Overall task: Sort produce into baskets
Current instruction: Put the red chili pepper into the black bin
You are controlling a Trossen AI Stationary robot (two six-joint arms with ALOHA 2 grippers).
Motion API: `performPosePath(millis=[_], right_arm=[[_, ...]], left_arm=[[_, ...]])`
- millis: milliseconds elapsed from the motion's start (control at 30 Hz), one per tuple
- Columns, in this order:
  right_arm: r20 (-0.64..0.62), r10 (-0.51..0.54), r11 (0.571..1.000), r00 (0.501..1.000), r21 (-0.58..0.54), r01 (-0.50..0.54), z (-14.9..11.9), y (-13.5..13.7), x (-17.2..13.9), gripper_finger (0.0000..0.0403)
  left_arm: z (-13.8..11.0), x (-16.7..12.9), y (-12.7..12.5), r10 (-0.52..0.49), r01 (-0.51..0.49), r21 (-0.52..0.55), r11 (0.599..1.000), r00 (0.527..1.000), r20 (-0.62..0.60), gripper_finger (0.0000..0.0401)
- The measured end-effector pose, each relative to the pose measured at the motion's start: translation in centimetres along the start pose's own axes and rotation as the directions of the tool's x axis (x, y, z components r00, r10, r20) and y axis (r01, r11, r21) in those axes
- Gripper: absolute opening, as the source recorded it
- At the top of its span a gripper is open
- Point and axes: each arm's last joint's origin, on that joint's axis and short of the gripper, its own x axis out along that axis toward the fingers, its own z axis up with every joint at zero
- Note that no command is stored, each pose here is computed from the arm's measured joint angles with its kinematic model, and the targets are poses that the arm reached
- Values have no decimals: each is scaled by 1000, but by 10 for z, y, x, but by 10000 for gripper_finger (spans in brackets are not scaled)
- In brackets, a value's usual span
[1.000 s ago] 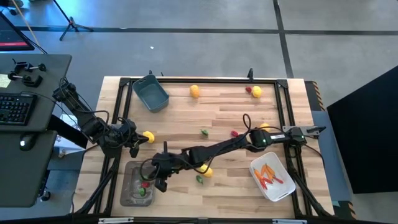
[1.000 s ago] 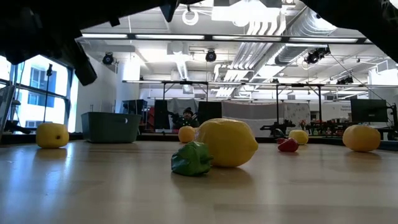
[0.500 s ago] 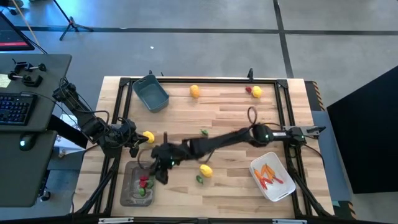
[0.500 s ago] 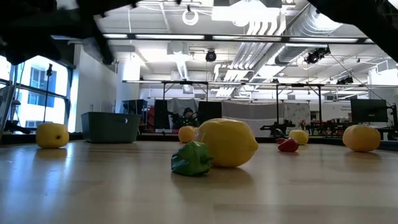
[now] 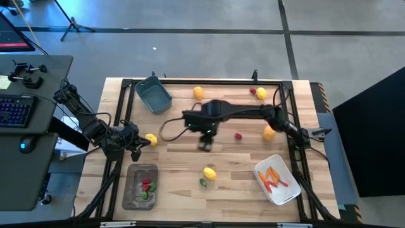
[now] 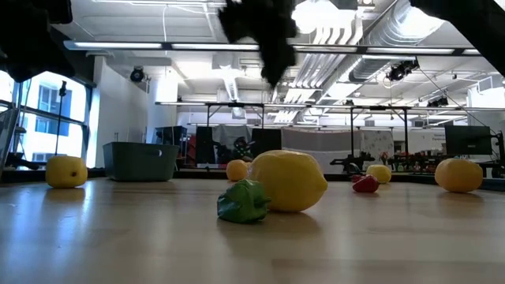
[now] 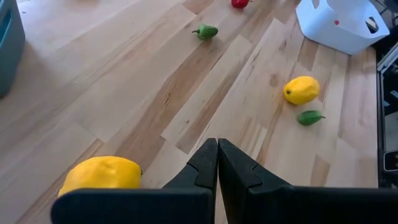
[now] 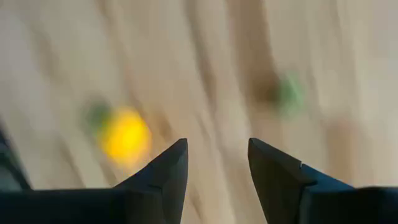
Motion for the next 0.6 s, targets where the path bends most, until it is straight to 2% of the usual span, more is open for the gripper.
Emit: performPosePath(millis=[33,67,167,233,300,400,500,600], right_arm=[[-60,-31,1000,998,-1,31,-5,-7,0,158],[-57,-42,999,997,-1,42,-3,-12,4,158],[-87,-2,998,996,58,7,-8,-30,6,158],[-137,-47,993,990,97,60,-17,-44,9,160],[-205,-90,986,975,119,116,-28,-60,21,165],[-252,-70,974,965,193,121,-42,-79,41,179],[-325,-75,963,943,223,153,-65,-89,58,194],[-340,-73,955,938,247,164,-78,-95,81,205]], left_arm=[[0,0,0,0,0,0,1000,1000,0,0],[0,0,0,-1,1,0,1000,1000,0,0],[0,0,0,0,0,1,1000,1000,-1,0],[0,0,0,-4,4,-3,1000,1000,-3,0],[0,0,0,-6,6,-3,1000,1000,-6,0],[0,0,0,-4,4,0,1000,1000,-7,0],[0,0,0,-5,5,-3,1000,1000,-7,0],[-1,0,0,-12,12,-3,1000,1000,-27,0]])
